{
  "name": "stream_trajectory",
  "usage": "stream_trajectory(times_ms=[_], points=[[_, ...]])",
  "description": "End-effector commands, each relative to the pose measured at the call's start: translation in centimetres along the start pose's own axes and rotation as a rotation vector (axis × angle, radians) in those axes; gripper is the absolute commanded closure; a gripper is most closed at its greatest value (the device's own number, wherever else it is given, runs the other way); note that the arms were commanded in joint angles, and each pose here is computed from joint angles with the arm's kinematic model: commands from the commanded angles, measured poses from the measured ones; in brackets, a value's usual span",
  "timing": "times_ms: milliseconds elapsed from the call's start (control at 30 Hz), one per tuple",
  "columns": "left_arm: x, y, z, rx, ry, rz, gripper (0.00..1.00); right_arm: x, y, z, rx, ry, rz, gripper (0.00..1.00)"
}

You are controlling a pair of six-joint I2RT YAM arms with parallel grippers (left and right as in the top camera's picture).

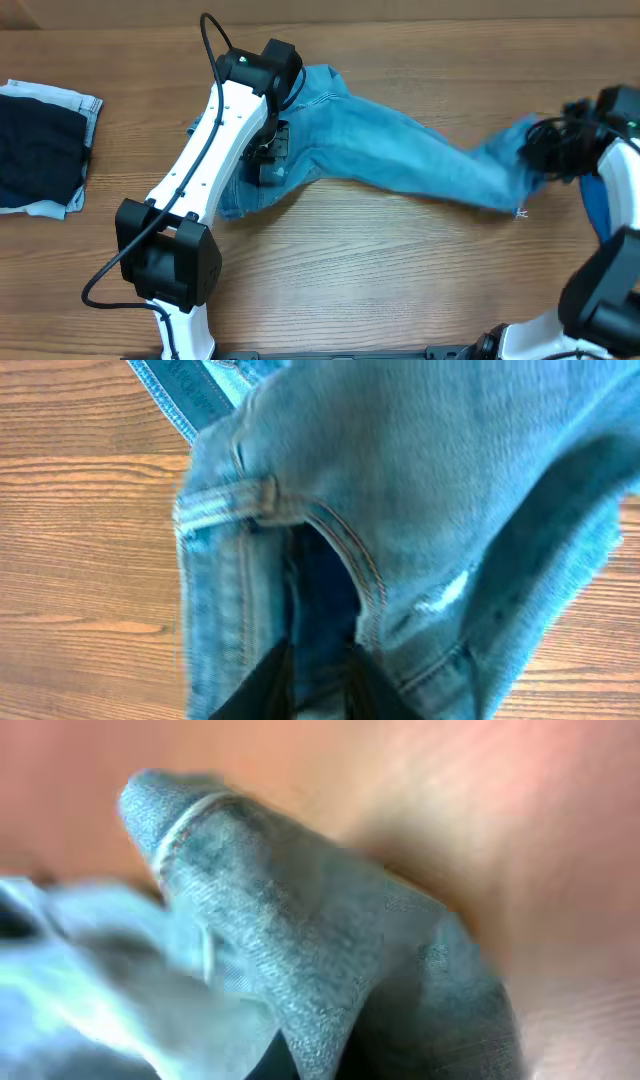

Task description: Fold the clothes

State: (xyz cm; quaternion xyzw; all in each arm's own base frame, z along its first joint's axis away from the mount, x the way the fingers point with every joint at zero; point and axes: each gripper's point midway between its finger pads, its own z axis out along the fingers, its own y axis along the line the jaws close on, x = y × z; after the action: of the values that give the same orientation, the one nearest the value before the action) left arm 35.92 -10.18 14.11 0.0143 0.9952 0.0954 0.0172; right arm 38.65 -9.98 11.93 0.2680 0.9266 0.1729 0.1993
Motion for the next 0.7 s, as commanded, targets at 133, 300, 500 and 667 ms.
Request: stream_trajectory(times_ms=[133,300,500,667], points=[[0.3,0.3,-0.7,0.010,0.000,-0.004,0.80,-8.5,-0.6,-7.9,0.233,-0.424,-0.112,0.95],[0.4,0.3,-0.7,0.012,0.003,-0.003,0.80,-5.5,-2.4,-5.8,0.280,-0.286,0.007,0.34],[1.3,-3.8,-1.3,0.220,0.038,0.133,0.68,-1.7,-2.4,-5.0,0.263,-0.140,0.137,0.30],[1.6,-6.9,-2.1,0.247,-0.007,0.217,0.83,2.9,1.8,-3.7,0.114,0.061,0.078,0.30]])
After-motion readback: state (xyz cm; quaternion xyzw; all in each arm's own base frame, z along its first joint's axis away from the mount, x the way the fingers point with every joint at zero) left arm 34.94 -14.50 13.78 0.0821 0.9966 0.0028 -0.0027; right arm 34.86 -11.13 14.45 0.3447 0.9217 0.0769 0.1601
